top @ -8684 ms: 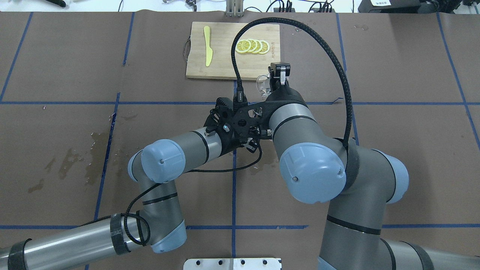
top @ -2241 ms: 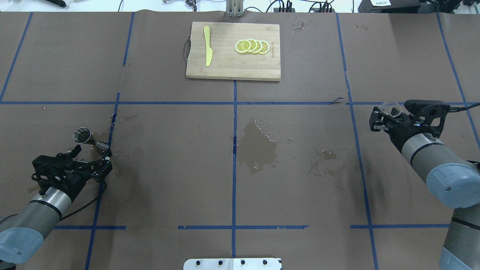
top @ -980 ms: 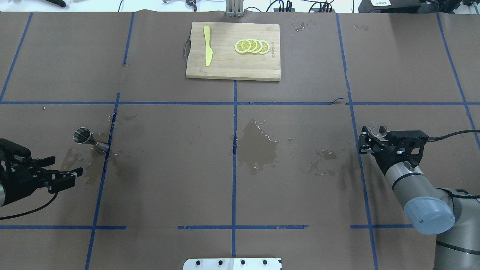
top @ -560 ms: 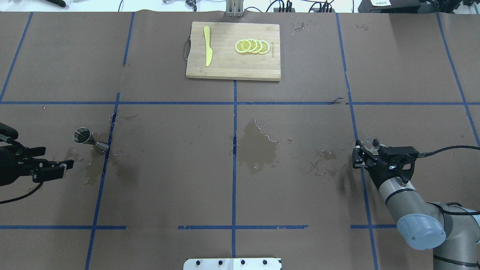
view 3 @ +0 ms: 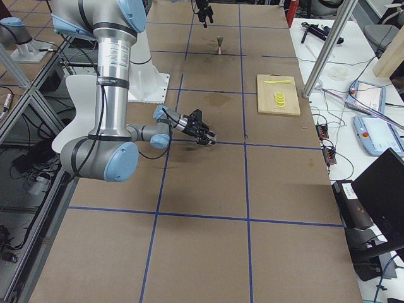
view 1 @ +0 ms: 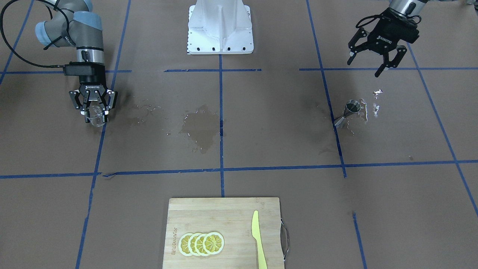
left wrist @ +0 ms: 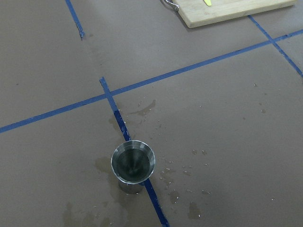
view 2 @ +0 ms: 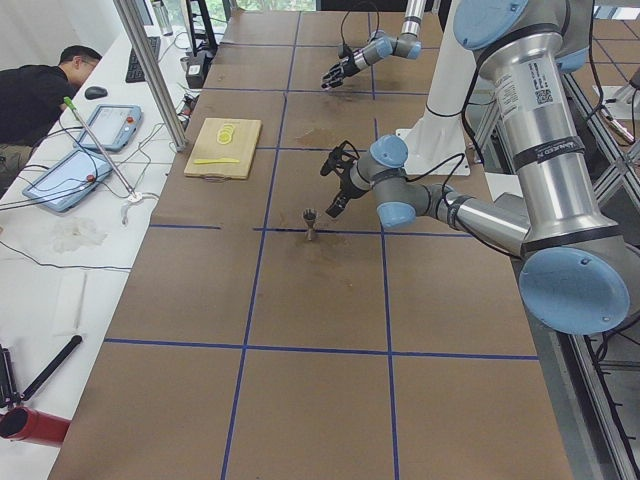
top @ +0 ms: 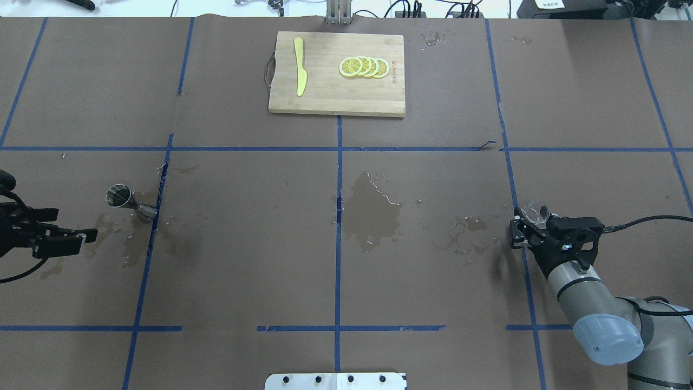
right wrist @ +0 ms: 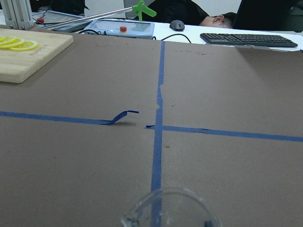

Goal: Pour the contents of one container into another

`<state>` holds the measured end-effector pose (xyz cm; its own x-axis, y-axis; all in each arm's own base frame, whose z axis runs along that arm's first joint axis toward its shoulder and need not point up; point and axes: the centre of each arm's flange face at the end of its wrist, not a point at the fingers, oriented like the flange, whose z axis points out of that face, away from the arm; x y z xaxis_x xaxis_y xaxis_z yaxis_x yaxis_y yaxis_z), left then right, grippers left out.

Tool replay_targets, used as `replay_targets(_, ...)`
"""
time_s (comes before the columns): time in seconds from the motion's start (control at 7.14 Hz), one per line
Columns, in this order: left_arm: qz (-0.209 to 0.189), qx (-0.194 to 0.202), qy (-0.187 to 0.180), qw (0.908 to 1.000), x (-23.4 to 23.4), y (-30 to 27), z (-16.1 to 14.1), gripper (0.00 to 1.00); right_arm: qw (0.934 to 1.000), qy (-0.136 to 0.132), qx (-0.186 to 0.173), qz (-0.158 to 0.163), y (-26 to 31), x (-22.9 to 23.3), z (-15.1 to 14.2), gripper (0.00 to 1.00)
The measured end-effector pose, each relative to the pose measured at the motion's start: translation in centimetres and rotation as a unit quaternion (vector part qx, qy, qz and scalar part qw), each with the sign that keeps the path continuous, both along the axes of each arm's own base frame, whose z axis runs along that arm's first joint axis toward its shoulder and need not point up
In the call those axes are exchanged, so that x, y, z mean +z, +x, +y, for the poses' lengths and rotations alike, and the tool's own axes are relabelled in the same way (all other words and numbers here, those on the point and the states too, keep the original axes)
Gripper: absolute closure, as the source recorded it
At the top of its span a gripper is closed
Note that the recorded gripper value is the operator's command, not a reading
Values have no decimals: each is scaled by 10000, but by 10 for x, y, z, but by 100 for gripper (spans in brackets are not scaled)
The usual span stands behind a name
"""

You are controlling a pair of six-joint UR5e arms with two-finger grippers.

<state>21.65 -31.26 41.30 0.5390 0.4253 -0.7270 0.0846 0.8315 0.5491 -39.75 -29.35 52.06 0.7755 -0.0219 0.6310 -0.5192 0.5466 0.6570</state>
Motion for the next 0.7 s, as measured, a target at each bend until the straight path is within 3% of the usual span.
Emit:
replay_targets(0.42, 22, 78, -110, 9999, -5, -1, -6, 0, 10000, 9, 8, -64, 1, -5, 0, 0)
replay_targets(0.7, 57, 166, -159, 9997, -7, 0, -8, 0, 9996, -12, -71, -275, 4, -25, 2, 0)
